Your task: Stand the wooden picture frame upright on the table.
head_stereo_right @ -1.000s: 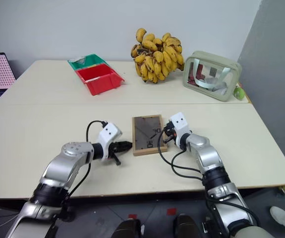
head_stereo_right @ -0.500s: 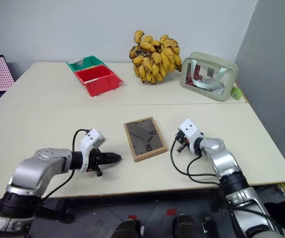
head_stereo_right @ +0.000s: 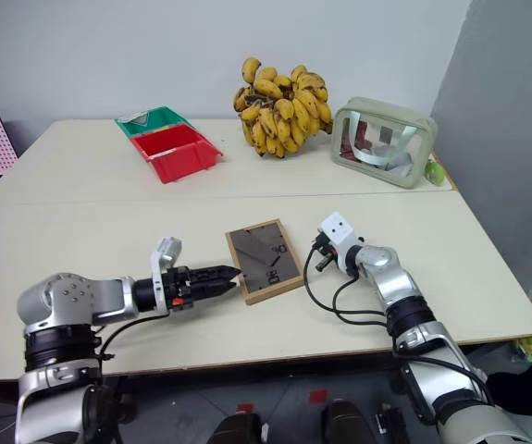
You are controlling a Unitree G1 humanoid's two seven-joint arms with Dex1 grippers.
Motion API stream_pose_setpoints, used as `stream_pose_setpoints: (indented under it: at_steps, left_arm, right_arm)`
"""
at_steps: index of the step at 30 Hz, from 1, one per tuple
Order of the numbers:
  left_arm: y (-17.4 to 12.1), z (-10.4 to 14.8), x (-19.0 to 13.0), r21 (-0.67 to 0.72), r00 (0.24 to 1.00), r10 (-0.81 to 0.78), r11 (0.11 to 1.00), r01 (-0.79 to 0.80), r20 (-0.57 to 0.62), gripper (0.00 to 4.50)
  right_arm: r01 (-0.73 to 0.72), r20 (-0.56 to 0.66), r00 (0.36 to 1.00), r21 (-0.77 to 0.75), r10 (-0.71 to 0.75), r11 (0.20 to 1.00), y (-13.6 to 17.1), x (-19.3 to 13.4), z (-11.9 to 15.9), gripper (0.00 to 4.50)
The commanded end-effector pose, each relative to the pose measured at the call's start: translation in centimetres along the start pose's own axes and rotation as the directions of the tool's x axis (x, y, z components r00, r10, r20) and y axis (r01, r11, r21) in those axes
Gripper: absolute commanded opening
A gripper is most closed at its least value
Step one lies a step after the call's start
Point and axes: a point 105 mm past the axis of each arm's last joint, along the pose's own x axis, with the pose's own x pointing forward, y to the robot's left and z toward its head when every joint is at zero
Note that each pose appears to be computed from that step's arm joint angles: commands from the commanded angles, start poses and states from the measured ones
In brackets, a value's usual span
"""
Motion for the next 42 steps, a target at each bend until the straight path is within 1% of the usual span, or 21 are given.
stream_pose_setpoints:
  at_steps: [1, 4, 6, 11, 13, 16, 19, 22, 25, 27, 29, 30, 32, 33, 34, 35, 36, 38, 42]
  left_arm:
    - [2.2, -1.9, 0.8, -0.06, 0.999, 0.049, 0.997, -0.049, 0.007, 4.49]
    - [2.8, -2.1, 1.4, -0.064, 0.998, 0.063, 0.996, -0.061, 0.022, 4.49]
    - [2.5, -1.5, 1.8, -0.065, 0.998, 0.039, 0.997, -0.036, 0.045, 4.49]
    - [2.4, -0.4, 1.8, -0.026, 0.998, 0.039, 0.999, -0.038, 0.051, 4.49]
    - [1.8, -0.2, 1.6, -0.014, 0.999, -0.002, 1.0, 0.003, 0.046, 4.49]
    - [1.4, 0.2, 1.3, -0.009, 0.998, -0.014, 1.0, 0.015, 0.053, 3.98]
    - [1.8, 0.8, 1.0, -0.025, 0.996, 0.005, 1.0, -0.003, 0.086, 3.35]
    - [1.7, 1.1, 0.9, -0.034, 0.994, 0.004, 0.999, -0.001, 0.105, 2.75]
    - [1.6, 1.3, 1.0, -0.043, 0.991, -0.005, 0.999, 0.011, 0.132, 2.19]
    - [0.6, 1.1, 1.0, -0.026, 0.991, -0.052, 0.998, 0.055, 0.127, 1.75]
    - [0.1, 1.1, 1.2, -0.009, 0.992, -0.044, 0.999, 0.046, 0.116, 1.38]
    - [-0.4, 1.1, 1.3, 0.002, 0.992, -0.06, 0.998, 0.06, 0.107, 1.29]
    - [-1.5, 1.1, 1.5, 0.04, 0.994, -0.078, 0.996, 0.075, 0.078, 1.29]
    - [-3.0, 1.1, 1.6, 0.074, 0.99, -0.128, 0.99, 0.124, 0.053, 1.29]
    - [-4.3, 1.1, 1.7, 0.113, 0.987, -0.161, 0.981, 0.157, 0.029, 1.29]
    - [-5.8, 1.1, 1.8, 0.171, 0.98, -0.199, 0.965, 0.197, -0.004, 1.29]
    - [-6.9, 1.0, 1.8, 0.211, 0.974, -0.226, 0.951, 0.227, -0.027, 1.29]
    - [-8.6, 1.3, 1.8, 0.278, 0.965, -0.259, 0.924, 0.261, -0.047, 1.29]
    - [-10.6, 2.7, 1.8, 0.382, 0.951, -0.306, 0.876, 0.295, -0.034, 1.29]
  right_arm:
    - [-0.055, 0.073, 0.996, 0.022, 0.053, 0.998, 2.7, 0.6, 1.9, 0.03]
    - [-0.081, 0.091, 0.993, 0.041, 0.077, 0.996, 3.9, 0.7, 2.4, 0.03]
    - [-0.087, 0.084, 0.993, 0.04, 0.084, 0.995, 4.1, 0.6, 2.2, 0.03]
    - [-0.039, 0.039, 0.999, 0.018, 0.038, 0.999, 2.3, -0.4, 0.9, 0.03]
    - [-0.013, 0.021, 1.0, 0.009, 0.013, 1.0, 1.3, -1.0, 0.2, 0.03]
    - [0.03, -0.005, 1.0, -0.005, -0.03, 1.0, -0.1, -1.9, -0.8, 0.03]
    - [0.059, -0.015, 0.998, -0.008, -0.059, 0.998, -1.0, -2.8, -1.4, 0.03]
    - [0.077, -0.014, 0.997, -0.006, -0.078, 0.997, -1.6, -3.8, -1.5, 0.03]
    - [0.099, -0.005, 0.995, -0.024, -0.099, 0.995, -2.6, -5.6, -1.2, 0.03]
    - [0.092, 0.026, 0.995, -0.032, -0.092, 0.995, -3.1, -7.1, 0.1, 0.03]
    - [0.059, 0.068, 0.996, -0.05, -0.056, 0.997, -3.4, -8.5, 2.0, 0.03]
    - [0.02, 0.096, 0.995, -0.013, -0.018, 1.0, -3.3, -9.0, 3.2, 0.03]
    - [-0.061, 0.144, 0.988, 0.072, 0.05, 0.996, -2.9, -9.8, 5.3, 0.03]
    - [-0.162, 0.204, 0.971, 0.195, 0.121, 0.967, -2.5, -10.3, 7.3, 0.21]
    - [-0.264, 0.262, 0.945, 0.259, 0.195, 0.929, -1.9, -10.8, 9.2, 0.4]
    - [-0.343, 0.302, 0.918, 0.28, 0.257, 0.897, -1.3, -11.4, 10.8, 0.51]
    - [-0.388, 0.321, 0.9, 0.282, 0.294, 0.878, -1.0, -11.7, 11.7, 0.68]
    - [-0.418, 0.322, 0.889, 0.274, 0.326, 0.867, -0.9, -11.9, 12.9, 1.17]
    - [-0.408, 0.312, 0.896, 0.295, 0.317, 0.864, -1.6, -11.0, 14.1, 2.06]
